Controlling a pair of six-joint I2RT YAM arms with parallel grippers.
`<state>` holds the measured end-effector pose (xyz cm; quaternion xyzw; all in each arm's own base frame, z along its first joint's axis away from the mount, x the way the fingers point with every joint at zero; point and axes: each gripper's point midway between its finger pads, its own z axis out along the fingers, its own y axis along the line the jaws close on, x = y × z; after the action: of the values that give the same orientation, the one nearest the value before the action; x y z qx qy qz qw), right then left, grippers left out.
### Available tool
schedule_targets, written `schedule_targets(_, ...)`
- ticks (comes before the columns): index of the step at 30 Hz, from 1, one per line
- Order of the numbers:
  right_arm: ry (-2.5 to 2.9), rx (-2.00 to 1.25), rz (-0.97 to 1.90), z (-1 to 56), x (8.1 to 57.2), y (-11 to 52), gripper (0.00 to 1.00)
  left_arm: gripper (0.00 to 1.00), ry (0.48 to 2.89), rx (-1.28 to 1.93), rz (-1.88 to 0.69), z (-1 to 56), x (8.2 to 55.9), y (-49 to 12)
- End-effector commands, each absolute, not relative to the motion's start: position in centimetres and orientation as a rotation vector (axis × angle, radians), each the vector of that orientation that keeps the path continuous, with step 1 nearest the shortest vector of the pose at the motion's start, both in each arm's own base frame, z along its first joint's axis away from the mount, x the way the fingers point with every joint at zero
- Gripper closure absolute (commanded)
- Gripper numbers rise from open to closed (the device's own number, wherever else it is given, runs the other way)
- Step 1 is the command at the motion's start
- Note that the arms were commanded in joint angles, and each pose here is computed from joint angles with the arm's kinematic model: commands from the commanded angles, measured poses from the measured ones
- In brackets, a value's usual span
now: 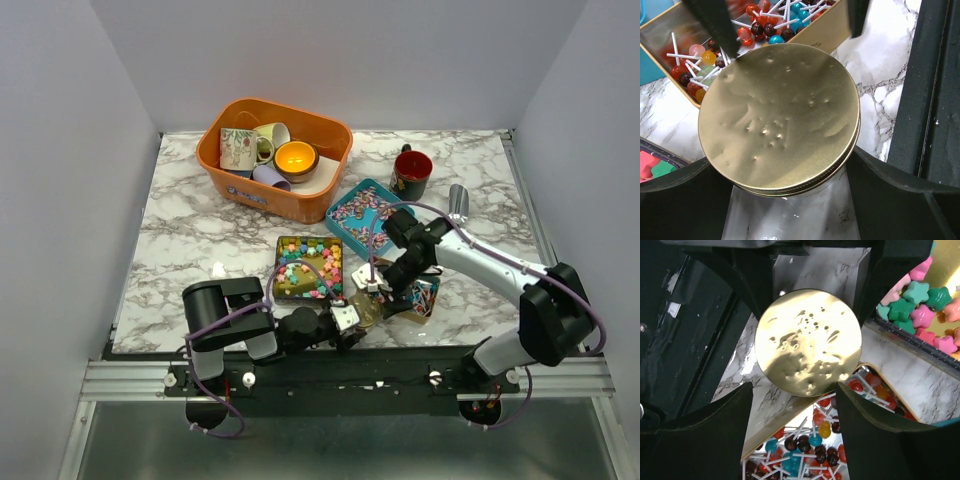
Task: Pack the candies
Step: Screw the bottle lid onto the packing bottle.
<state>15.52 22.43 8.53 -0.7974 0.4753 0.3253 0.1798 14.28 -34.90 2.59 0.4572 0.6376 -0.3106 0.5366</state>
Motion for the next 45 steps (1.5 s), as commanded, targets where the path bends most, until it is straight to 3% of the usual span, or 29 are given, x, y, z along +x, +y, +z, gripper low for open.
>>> schedule_targets(1,1.469,-2.275,0.948,8.3,12.6,19.8,0.27,0.93,1.617,1.052,-0.644,0.6,15.9,-33.7)
schedule_targets(3,1.512,-2.254,0.955,8.5,11.7,19.2,0.27,1.00,1.622,1.050,-0.643,0.5,15.9,-33.7)
schedule_targets(12,1.609,-1.995,0.845,11.2,16.7,21.8,0.26,1.00,1.610,1.091,-0.670,0.4,15.3,-34.0)
schedule_targets(23,1.456,-2.154,1.092,10.3,17.2,24.6,0.18,1.00,1.598,1.104,-0.645,0.4,15.5,-33.9)
schedule_targets(24,1.454,-2.168,1.111,10.1,16.9,24.6,0.00,1.00,1.595,1.104,-0.642,0.5,15.6,-33.9)
schedule_targets(45,1.606,-2.294,0.994,6.3,14.2,19.9,0.02,1.00,1.643,1.046,-0.595,0.1,17.0,-33.2)
